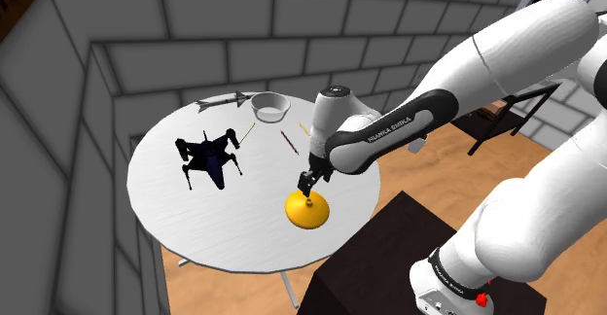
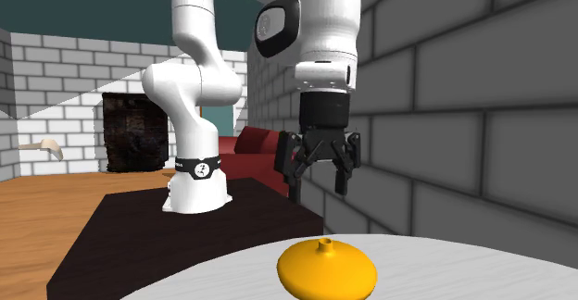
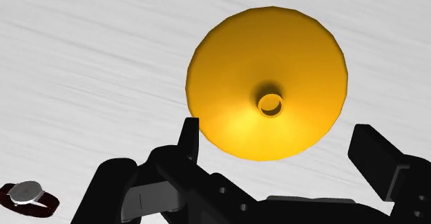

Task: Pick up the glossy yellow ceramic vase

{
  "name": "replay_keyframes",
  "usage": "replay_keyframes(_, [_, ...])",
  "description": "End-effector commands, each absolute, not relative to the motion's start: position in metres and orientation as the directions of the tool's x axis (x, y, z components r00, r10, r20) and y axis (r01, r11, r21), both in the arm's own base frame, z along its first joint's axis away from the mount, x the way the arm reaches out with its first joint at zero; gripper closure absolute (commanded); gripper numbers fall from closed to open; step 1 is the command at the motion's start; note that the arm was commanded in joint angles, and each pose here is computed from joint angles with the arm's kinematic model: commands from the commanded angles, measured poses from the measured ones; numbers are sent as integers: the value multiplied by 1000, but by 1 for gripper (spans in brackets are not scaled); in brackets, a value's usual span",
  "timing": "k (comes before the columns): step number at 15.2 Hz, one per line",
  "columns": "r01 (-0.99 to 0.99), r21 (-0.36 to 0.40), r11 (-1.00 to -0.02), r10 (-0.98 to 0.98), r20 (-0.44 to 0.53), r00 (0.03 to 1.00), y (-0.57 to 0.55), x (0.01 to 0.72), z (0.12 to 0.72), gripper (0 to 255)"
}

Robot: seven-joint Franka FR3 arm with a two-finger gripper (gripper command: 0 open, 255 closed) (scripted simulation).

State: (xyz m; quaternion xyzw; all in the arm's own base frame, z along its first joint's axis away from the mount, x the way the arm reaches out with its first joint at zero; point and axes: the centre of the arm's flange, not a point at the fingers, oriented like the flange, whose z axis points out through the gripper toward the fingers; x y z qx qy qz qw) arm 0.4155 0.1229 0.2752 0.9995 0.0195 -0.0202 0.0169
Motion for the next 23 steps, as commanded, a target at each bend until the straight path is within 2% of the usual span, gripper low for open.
replay_keyframes(1, [41,26,-999,39,-52,998,131,419,252,0])
replay_keyframes(10, [41,26,-999,39,-52,998,131,419,212,0])
replay_keyframes(11, [41,26,-999,39,-52,998,131,419,211,255])
replay_keyframes(23, [41,26,-999,39,-52,998,131,419,228,255])
